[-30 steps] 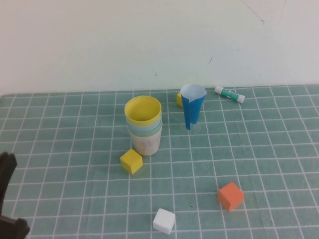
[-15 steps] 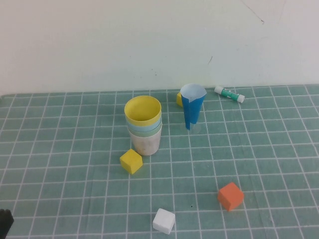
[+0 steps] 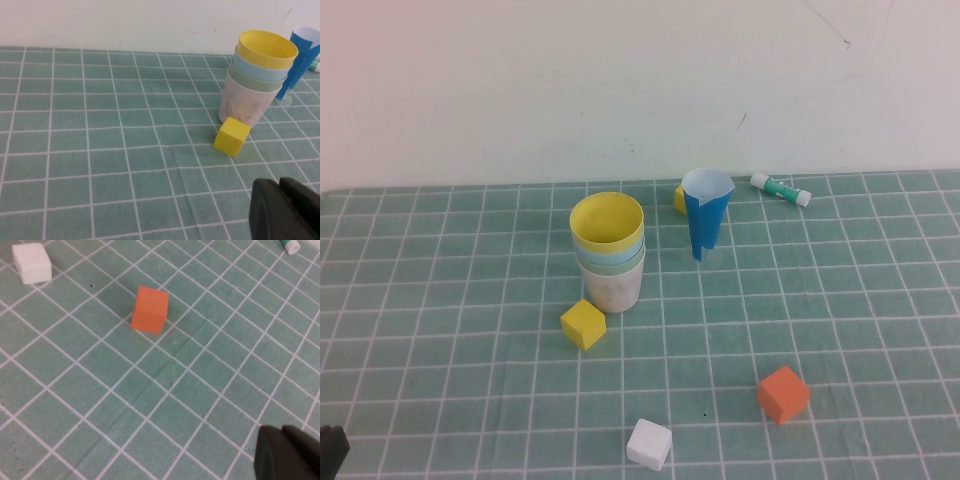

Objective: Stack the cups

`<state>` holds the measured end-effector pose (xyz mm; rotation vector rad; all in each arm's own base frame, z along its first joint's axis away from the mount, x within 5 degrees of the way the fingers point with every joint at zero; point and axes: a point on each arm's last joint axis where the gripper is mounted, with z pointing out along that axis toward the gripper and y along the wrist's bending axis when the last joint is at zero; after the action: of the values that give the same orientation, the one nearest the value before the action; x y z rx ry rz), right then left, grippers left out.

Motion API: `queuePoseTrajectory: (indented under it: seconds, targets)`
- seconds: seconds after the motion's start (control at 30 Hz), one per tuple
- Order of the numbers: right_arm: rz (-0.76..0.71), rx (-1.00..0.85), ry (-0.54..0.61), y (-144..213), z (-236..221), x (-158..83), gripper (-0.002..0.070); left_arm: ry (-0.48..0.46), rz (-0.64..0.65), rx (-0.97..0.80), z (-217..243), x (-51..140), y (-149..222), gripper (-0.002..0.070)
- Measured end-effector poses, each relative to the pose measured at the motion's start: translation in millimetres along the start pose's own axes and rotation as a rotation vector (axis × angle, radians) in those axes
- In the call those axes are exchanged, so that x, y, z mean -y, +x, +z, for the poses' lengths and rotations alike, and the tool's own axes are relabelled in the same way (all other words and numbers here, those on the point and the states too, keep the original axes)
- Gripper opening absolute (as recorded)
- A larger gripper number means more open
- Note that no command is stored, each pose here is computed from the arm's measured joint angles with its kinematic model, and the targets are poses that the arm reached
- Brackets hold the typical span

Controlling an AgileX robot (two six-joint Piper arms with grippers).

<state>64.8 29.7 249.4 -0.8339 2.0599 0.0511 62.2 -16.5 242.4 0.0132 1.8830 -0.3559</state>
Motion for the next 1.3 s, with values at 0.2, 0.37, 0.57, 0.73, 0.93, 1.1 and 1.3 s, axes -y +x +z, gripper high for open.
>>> queuePoseTrajectory:
  seconds: [0.2, 0.37, 0.57, 0.73, 0.93, 1.1, 1.3]
  targets:
    - [0.002, 0.000, 0.000, 0.0, 0.0, 0.0, 0.0000, 0.003, -0.004, 0.002, 0.8, -1.2, 5.5, -0.0001]
    - [0.002, 0.000, 0.000, 0.0, 0.0, 0.0, 0.0000, -0.061, -0.047, 0.050, -4.3, -9.7, 21.1, -0.0001]
    - [0.004, 0.000, 0.000, 0.0, 0.0, 0.0, 0.0000, -0.199, 0.031, 0.028, -3.5, -22.3, 46.9, -0.0001]
    - [0.004, 0.000, 0.000, 0.0, 0.0, 0.0, 0.0000, -0.211, -0.036, 0.021, 5.4, -27.0, 63.6, -0.0001]
    - [0.004, 0.002, 0.001, 0.0, -0.3, 0.0, 0.0000, -0.206, -0.021, 0.054, 6.2, -27.1, 62.3, -0.0001]
    - [0.004, 0.004, 0.001, 0.1, -0.6, 0.0, 0.0000, -0.206, -0.020, 0.054, 6.1, -27.1, 62.2, -0.0001]
    - [0.004, 0.005, 0.001, 0.1, -0.8, 0.0, 0.0000, -0.206, -0.020, 0.055, 6.1, -27.1, 62.1, -0.0001]
